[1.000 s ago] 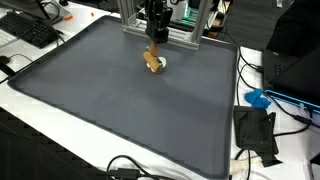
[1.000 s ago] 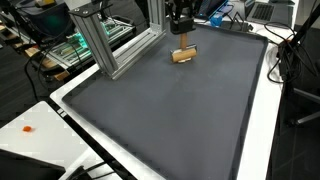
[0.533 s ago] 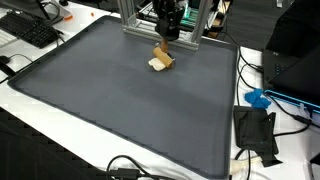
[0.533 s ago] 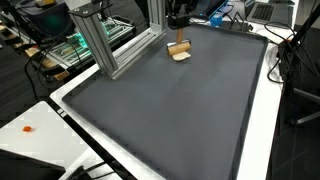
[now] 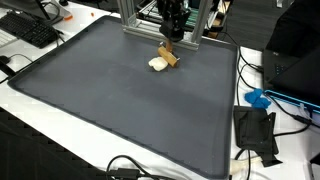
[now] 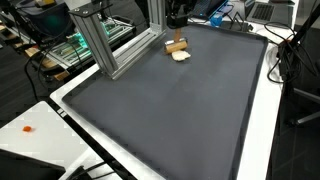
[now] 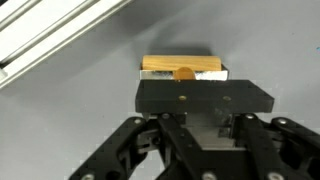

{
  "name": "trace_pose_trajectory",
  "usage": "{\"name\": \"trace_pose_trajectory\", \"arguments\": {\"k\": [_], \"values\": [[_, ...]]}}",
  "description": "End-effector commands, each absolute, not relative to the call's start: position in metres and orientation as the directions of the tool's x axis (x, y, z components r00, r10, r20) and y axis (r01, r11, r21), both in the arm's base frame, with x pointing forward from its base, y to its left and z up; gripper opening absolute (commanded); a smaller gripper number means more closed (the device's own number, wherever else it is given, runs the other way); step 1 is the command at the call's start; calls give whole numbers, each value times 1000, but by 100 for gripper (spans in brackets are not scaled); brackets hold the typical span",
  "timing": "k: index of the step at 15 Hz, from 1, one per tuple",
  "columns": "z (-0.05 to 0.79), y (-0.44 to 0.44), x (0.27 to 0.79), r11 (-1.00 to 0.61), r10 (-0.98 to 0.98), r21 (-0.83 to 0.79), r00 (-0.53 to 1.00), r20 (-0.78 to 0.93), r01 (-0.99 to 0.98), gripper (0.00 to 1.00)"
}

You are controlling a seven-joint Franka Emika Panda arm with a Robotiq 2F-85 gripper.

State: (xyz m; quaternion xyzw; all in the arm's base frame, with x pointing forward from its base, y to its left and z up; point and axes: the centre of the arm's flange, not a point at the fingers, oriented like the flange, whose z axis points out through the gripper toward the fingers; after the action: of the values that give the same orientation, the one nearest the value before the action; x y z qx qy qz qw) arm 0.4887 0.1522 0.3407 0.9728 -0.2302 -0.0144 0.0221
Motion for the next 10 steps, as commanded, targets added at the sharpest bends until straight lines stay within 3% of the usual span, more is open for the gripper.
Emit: {"name": "trace_pose_trajectory", "arguments": {"k": [1,10], "values": [[329,147,494,-881,-470,29,881,51,-472,22],[322,130,508,-857,-493,23,832,256,-515,22]]}}
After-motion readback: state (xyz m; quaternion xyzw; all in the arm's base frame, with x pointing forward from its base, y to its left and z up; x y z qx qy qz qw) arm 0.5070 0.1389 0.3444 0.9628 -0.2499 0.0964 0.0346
